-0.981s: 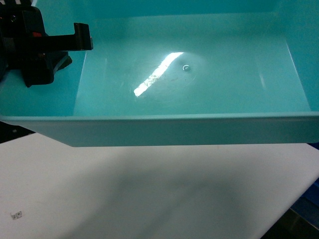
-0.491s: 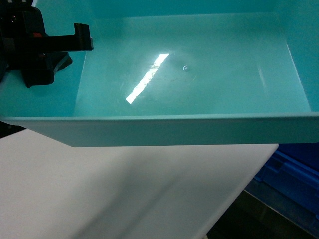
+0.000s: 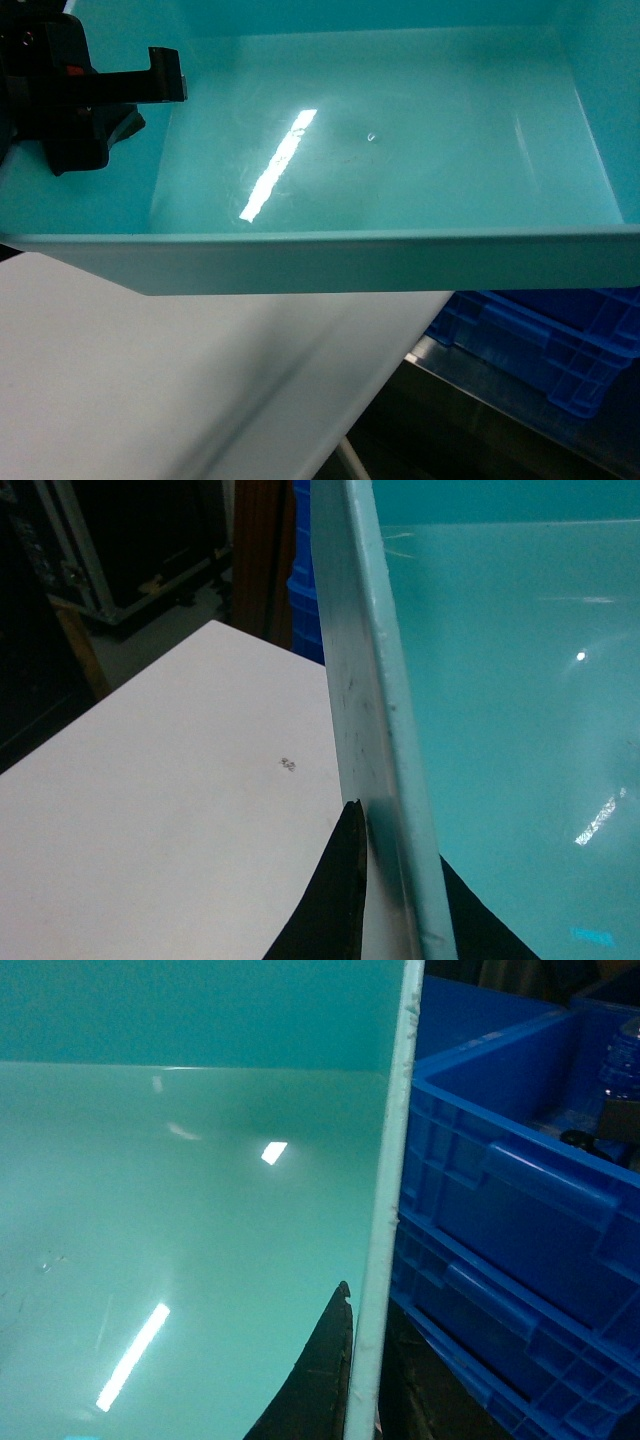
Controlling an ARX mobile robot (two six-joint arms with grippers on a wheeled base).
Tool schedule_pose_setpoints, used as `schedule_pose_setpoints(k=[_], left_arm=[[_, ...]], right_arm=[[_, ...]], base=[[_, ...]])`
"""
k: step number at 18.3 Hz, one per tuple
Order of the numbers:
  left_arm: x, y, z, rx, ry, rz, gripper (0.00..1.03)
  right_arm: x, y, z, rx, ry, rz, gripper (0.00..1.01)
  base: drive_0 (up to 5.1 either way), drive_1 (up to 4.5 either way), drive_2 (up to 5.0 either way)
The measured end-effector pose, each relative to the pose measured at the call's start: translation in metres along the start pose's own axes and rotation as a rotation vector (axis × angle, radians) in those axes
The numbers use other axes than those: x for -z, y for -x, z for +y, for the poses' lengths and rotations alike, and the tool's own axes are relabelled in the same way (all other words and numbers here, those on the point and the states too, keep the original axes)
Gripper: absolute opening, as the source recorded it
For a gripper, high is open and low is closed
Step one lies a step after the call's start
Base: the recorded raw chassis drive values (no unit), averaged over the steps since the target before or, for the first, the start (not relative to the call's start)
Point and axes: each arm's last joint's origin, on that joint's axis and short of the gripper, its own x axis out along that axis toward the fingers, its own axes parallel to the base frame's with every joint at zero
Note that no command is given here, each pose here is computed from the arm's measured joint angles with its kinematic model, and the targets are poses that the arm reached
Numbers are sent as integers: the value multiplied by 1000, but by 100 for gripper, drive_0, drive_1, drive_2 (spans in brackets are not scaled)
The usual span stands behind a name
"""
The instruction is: Stack blue boxes stably on right
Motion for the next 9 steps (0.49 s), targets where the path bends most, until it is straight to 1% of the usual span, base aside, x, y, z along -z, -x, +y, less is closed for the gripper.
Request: schedule_pose_setpoints(k=[9], left_arm=[[0,0,0,0,0,0,5]], right_arm=[[0,0,0,0,0,0,7]], base=[[-164,-164,-164]])
